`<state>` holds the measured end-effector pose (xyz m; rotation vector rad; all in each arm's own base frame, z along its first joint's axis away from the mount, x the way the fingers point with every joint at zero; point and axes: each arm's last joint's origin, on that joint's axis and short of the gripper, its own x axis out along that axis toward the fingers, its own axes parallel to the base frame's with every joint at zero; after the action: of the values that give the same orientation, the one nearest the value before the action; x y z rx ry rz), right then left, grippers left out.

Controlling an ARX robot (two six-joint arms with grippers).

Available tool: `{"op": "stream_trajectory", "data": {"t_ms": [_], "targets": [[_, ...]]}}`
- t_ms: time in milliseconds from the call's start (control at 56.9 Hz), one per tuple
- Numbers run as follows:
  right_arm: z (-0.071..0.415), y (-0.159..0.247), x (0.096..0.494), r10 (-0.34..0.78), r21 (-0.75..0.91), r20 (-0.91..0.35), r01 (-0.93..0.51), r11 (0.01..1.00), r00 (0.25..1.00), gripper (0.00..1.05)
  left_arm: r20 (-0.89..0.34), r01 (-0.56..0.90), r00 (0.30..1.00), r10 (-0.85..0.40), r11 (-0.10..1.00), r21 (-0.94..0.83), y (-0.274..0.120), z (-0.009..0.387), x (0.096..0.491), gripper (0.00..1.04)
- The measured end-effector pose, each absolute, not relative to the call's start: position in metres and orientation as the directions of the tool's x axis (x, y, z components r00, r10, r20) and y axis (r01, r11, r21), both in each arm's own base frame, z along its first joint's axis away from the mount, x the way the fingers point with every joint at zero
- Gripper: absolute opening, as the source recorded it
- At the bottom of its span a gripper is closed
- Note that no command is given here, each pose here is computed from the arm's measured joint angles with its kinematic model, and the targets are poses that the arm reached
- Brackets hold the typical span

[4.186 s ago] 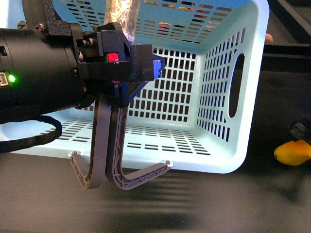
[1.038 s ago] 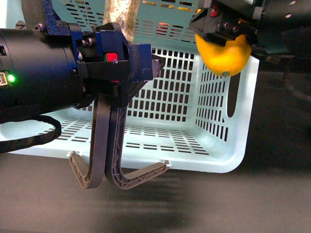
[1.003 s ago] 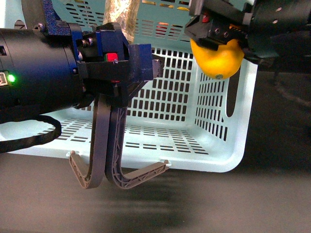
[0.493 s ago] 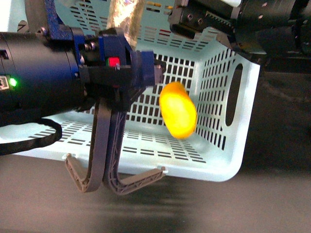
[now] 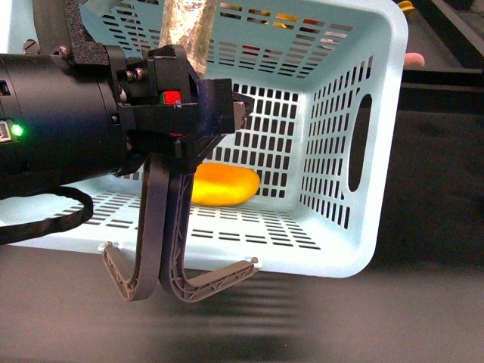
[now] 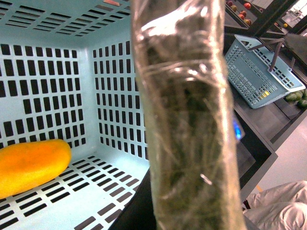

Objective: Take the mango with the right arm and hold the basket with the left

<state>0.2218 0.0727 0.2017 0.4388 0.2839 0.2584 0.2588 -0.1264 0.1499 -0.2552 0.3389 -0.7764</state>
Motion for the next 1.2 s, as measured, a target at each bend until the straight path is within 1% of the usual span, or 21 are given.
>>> {"op": "stream_trajectory", "data": {"t_ms": [141, 281, 387, 668, 721, 756, 774, 792, 809, 844, 897, 932, 1108, 1161, 1179, 1196], "targets": [[0.198, 0.062, 0.187, 0.268, 0.441, -0.218, -0.15, 0.885, 0.939, 0.97, -0.204, 0.638, 0.664, -0.719, 0.687, -0.347, -0.126, 0.15, 0.259, 0.08], [0.195, 0.054, 0.152, 0.243, 0.432, -0.177, -0.147, 0.89, 0.954, 0.97, -0.204, 0.638, 0.664, -0.719, 0.687, -0.347, -0.126, 0.15, 0.259, 0.08], [0.199, 0.053, 0.147, 0.25, 0.436, -0.141, -0.166, 0.885, 0.958, 0.97, -0.204, 0.638, 0.665, -0.719, 0.688, -0.347, -0.126, 0.15, 0.259, 0.08], [0.198, 0.053, 0.147, 0.244, 0.429, -0.144, -0.162, 0.889, 0.959, 0.97, -0.204, 0.638, 0.664, -0.719, 0.687, -0.348, -0.126, 0.15, 0.259, 0.08], [0.197, 0.052, 0.146, 0.145, 0.365, -0.084, -0.105, 0.925, 0.986, 0.9, -0.204, 0.638, 0.664, -0.719, 0.687, -0.347, -0.126, 0.15, 0.259, 0.08], [0.195, 0.049, 0.144, 0.071, 0.282, -0.038, -0.058, 0.958, 0.997, 0.83, -0.204, 0.639, 0.664, -0.72, 0.687, -0.347, -0.127, 0.15, 0.259, 0.08], [0.194, 0.048, 0.144, 0.056, 0.261, -0.031, -0.046, 0.964, 0.998, 0.81, -0.204, 0.639, 0.663, -0.72, 0.686, -0.347, -0.127, 0.15, 0.259, 0.08], [0.193, 0.044, 0.142, 0.03, 0.213, -0.02, -0.025, 0.977, 0.999, 0.76, -0.204, 0.64, 0.663, -0.72, 0.686, -0.346, -0.127, 0.15, 0.259, 0.08], [0.192, 0.043, 0.142, 0.024, 0.187, -0.018, -0.02, 0.982, 1.0, 0.74, -0.204, 0.639, 0.663, -0.72, 0.686, -0.347, -0.127, 0.15, 0.259, 0.08], [0.19, 0.038, 0.139, 0.01, 0.122, -0.011, -0.008, 0.992, 1.0, 0.65, -0.204, 0.636, 0.665, -0.718, 0.688, -0.35, -0.126, 0.15, 0.259, 0.08], [0.188, 0.035, 0.137, 0.009, 0.08, -0.009, -0.008, 0.997, 1.0, 0.58, -0.204, 0.635, 0.666, -0.718, 0.688, -0.351, -0.126, 0.15, 0.259, 0.08], [0.186, 0.032, 0.135, 0.011, 0.056, -0.009, -0.011, 0.998, 1.0, 0.51, -0.204, 0.636, 0.665, -0.718, 0.688, -0.35, -0.126, 0.15, 0.259, 0.08], [0.181, 0.023, 0.129, 0.012, 0.018, -0.008, -0.012, 1.0, 1.0, 0.25, -0.204, 0.638, 0.663, -0.72, 0.686, -0.35, -0.127, 0.15, 0.259, 0.08], [0.18, 0.02, 0.127, 0.009, 0.012, -0.007, -0.009, 1.0, 1.0, 0.14, -0.204, 0.637, 0.664, -0.719, 0.687, -0.35, -0.127, 0.15, 0.259, 0.08], [0.179, 0.018, 0.126, 0.009, 0.011, -0.006, -0.009, 1.0, 1.0, 0.09, -0.204, 0.637, 0.664, -0.72, 0.687, -0.35, -0.127, 0.15, 0.259, 0.08], [0.179, 0.018, 0.126, 0.009, 0.01, -0.005, -0.009, 1.0, 1.0, 0.07, -0.204, 0.638, 0.663, -0.72, 0.686, -0.35, -0.127, 0.15, 0.259, 0.08]]}}
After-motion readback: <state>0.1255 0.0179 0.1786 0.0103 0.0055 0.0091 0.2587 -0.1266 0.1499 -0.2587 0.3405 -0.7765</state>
